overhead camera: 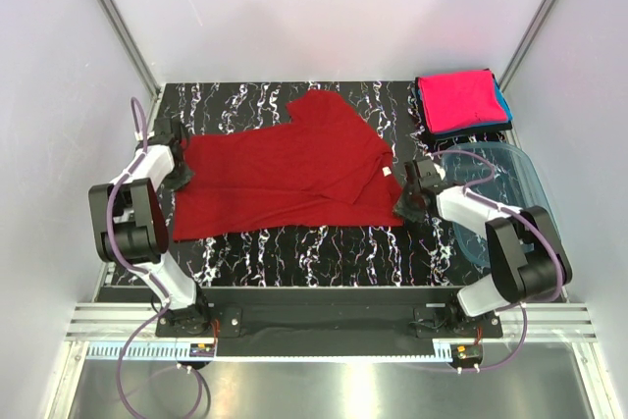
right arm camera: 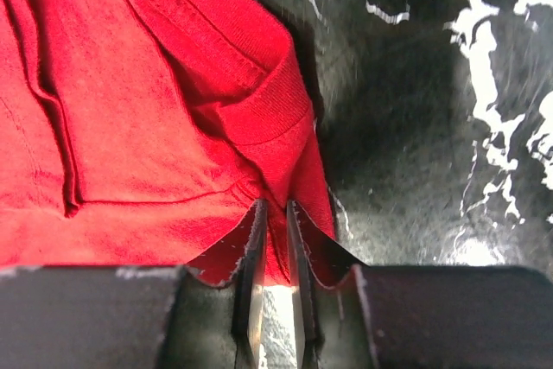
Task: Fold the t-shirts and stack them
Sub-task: Fold the tshirt
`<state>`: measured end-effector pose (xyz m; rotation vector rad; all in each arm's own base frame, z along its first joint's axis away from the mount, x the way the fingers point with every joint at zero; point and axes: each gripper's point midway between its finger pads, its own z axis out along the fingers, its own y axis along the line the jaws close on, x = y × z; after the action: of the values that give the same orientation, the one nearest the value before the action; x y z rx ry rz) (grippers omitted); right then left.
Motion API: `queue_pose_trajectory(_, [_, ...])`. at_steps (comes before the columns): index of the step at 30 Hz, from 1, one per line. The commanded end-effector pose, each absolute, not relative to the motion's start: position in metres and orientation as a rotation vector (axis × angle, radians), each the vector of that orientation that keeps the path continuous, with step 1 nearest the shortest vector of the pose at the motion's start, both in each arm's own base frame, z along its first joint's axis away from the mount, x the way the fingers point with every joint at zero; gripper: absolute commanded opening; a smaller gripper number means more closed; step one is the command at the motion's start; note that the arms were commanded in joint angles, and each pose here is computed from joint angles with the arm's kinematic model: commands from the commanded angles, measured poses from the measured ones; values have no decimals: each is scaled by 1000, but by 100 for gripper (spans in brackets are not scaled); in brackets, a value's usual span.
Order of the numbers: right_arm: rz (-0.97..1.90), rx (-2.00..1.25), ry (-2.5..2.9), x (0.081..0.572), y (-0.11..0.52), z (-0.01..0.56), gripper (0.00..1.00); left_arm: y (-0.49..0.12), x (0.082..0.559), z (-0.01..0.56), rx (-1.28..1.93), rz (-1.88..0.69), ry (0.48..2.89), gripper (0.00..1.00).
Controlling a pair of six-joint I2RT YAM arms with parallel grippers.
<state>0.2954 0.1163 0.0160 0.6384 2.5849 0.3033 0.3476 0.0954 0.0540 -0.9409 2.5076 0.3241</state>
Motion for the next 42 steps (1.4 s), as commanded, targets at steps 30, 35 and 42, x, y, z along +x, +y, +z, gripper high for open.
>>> queue_pose_trajectory(30, [539, 996, 2414, 343, 244, 60, 45, 111, 350, 53, -929, 419, 2518, 0])
queue_pose_trajectory(35, [530, 985, 2425, 347, 250, 55, 44, 111, 350, 50, -929, 416, 2529, 0])
queue_pose_trajectory(42, [495, 987, 2437, 345, 250, 45, 44, 110, 349, 48, -933, 414, 2532, 0])
